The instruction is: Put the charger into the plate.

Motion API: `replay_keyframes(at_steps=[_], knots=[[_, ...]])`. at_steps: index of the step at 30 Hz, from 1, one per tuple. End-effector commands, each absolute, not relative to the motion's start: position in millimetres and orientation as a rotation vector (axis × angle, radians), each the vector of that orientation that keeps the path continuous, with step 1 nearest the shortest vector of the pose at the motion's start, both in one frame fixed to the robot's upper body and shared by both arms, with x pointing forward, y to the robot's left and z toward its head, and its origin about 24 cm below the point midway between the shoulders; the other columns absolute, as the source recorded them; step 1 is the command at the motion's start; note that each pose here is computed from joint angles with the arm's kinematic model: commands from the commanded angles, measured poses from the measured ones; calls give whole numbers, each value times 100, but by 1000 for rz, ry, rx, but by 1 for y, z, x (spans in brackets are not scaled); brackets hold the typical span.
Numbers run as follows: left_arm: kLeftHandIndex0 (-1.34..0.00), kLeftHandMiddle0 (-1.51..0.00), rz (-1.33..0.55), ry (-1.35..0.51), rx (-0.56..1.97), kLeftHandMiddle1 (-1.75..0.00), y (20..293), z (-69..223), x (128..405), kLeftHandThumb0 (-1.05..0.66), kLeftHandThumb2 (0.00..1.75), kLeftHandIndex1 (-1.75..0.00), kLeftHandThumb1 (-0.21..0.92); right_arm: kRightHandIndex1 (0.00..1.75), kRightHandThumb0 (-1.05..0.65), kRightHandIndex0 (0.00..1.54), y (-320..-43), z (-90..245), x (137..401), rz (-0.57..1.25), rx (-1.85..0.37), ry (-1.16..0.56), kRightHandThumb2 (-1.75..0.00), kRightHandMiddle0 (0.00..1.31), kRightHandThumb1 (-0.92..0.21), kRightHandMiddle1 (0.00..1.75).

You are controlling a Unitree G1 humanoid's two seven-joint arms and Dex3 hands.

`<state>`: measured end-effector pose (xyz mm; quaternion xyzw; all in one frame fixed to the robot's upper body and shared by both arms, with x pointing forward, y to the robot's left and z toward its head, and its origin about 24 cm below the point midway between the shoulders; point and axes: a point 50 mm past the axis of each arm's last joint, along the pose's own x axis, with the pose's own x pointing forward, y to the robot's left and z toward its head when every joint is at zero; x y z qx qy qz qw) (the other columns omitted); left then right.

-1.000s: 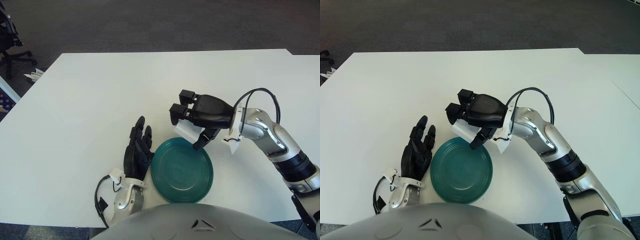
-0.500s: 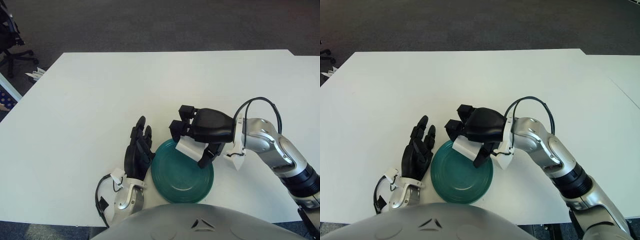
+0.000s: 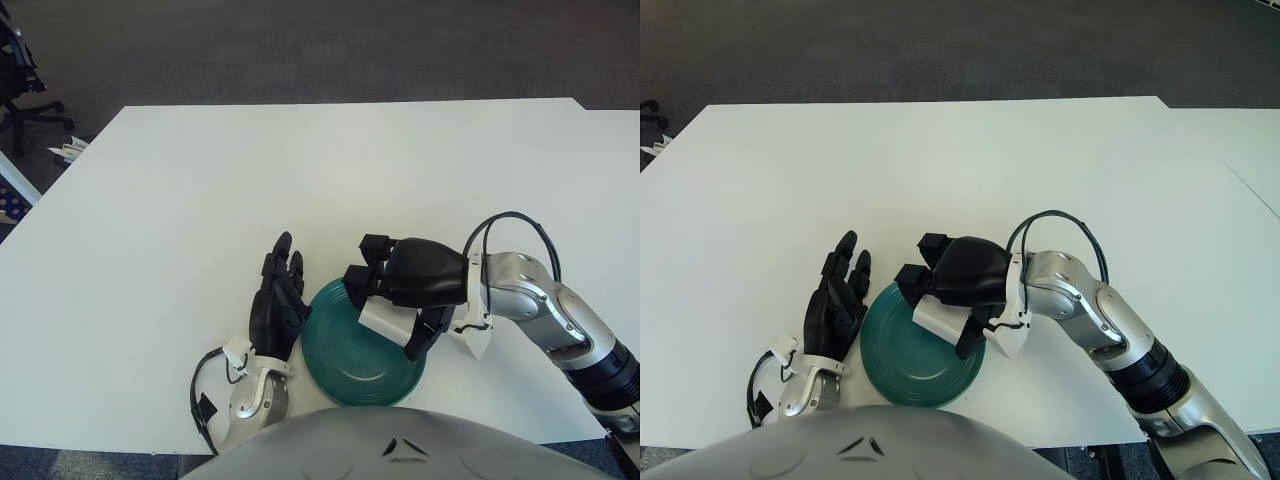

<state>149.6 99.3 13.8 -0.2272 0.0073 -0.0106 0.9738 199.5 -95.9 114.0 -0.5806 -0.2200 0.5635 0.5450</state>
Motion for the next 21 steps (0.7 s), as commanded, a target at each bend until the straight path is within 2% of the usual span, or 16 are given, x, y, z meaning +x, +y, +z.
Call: replay_keyframes(at_steps=[1,7,21], knots=[[0,0,-11,36,-499,0,89,14,149,-105,99,-23,92,175,-45,125,-96,115,203,1353,-1374,-542,-109,59,-51,175],[0,0,-7,28,-505,0,89,16,149,-105,98,-22,92,175,-43,121,-96,107,204,1348,-1353,-581,-111,50,-48,175],[0,0,-1,35,-537,0,89,17,150,-105,99,-17,92,175,-43,119,-92,90,206,1360,-1354,-615,-109,48,-49,175]])
